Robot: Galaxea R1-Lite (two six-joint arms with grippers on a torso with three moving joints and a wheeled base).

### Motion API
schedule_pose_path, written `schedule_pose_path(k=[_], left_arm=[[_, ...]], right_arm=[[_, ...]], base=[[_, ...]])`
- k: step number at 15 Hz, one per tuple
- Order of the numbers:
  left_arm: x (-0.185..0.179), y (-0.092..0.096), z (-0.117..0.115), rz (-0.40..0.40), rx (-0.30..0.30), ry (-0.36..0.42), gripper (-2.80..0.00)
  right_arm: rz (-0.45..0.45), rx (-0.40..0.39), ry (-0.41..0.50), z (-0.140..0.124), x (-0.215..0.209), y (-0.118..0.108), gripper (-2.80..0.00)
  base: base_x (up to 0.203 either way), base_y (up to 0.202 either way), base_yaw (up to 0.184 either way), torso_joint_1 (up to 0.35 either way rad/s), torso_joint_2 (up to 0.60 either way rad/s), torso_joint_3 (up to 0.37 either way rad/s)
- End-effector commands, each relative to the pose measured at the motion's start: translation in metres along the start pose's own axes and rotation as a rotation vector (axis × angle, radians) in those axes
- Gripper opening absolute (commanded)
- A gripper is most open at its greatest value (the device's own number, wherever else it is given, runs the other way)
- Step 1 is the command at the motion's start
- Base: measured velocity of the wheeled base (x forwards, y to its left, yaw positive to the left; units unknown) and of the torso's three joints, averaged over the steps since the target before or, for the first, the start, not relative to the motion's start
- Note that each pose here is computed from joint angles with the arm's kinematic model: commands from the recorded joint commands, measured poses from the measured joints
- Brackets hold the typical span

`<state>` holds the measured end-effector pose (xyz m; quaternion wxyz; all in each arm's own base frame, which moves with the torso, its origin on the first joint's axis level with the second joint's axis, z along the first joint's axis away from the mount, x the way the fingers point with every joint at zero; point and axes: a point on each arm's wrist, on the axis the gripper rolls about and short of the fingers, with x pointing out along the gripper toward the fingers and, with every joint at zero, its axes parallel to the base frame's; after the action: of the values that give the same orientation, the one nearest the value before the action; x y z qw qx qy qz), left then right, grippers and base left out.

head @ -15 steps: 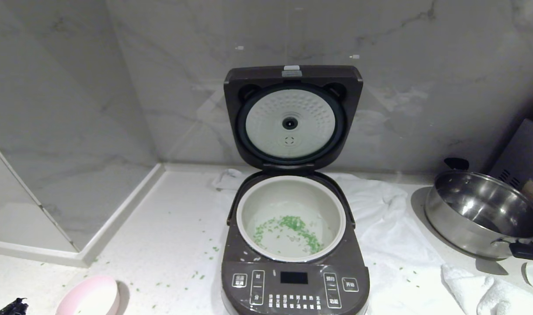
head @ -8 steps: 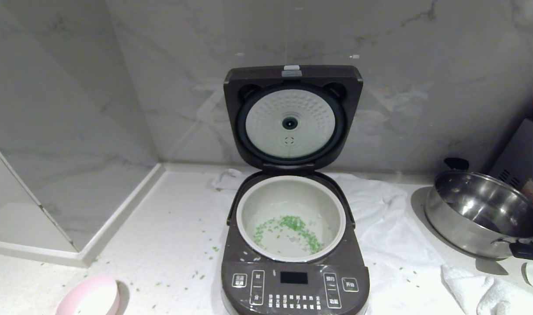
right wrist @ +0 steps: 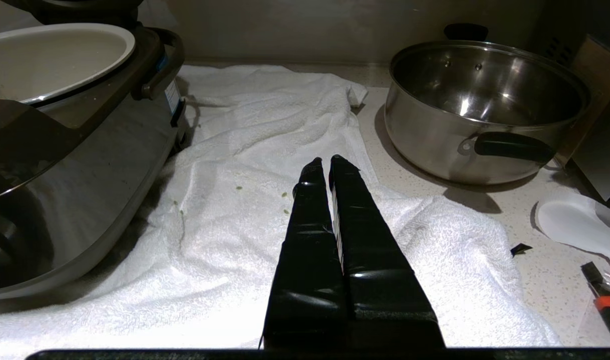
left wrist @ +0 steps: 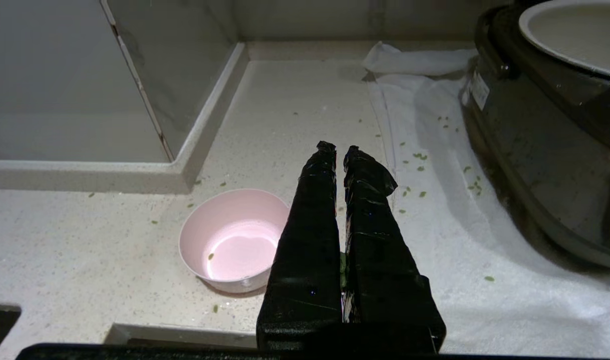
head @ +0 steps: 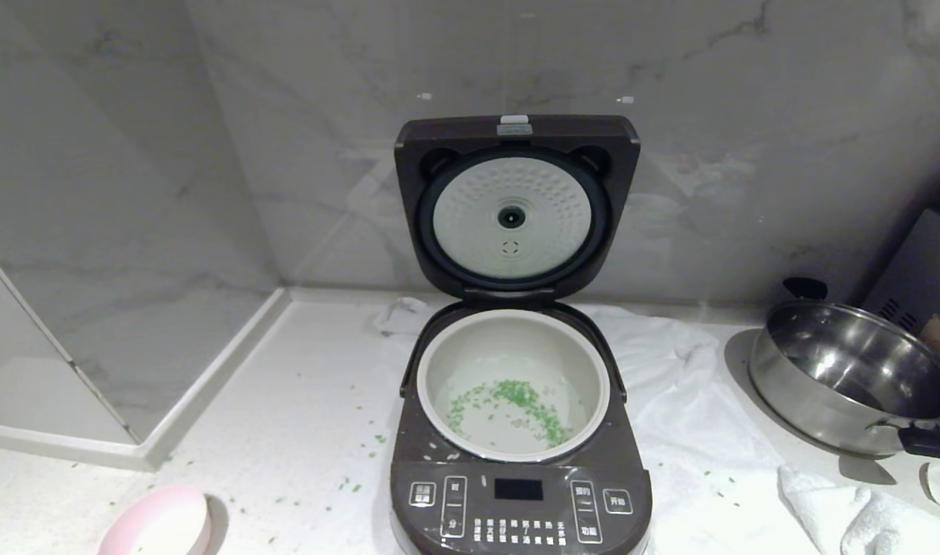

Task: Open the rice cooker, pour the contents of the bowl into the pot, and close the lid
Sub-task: Close the rice cooker

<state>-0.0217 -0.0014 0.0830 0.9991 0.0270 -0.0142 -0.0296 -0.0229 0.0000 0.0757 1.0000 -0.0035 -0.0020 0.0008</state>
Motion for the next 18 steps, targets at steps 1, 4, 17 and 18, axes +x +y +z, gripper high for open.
schedule_pose_path(k=[1, 4, 17, 18], left_arm=[[-0.002, 0.000, 0.000, 0.001, 0.013, -0.028, -2.80], [-0.001, 0.001, -0.008, 0.051, 0.054, 0.016, -2.80], [-0.001, 0.001, -0.007, 0.054, 0.026, 0.023, -2.80], [-0.001, 0.001, -0.007, 0.054, 0.023, 0.023, -2.80]], right_arm=[[0.000, 0.000, 0.001, 0.000, 0.000, 0.000, -2.80], [-0.003, -0.007, -0.001, 0.000, 0.000, 0.000, -2.80], [0.199, 0.056, -0.008, 0.224, 0.085, 0.003, -2.80], [0.219, 0.069, -0.003, 0.243, 0.109, 0.003, -2.80]], base=[[0.000, 0.000, 0.000, 0.000, 0.00, 0.000], [0.000, 0.000, 0.000, 0.000, 0.00, 0.000], [0.000, 0.000, 0.000, 0.000, 0.00, 0.000], [0.000, 0.000, 0.000, 0.000, 0.00, 0.000]])
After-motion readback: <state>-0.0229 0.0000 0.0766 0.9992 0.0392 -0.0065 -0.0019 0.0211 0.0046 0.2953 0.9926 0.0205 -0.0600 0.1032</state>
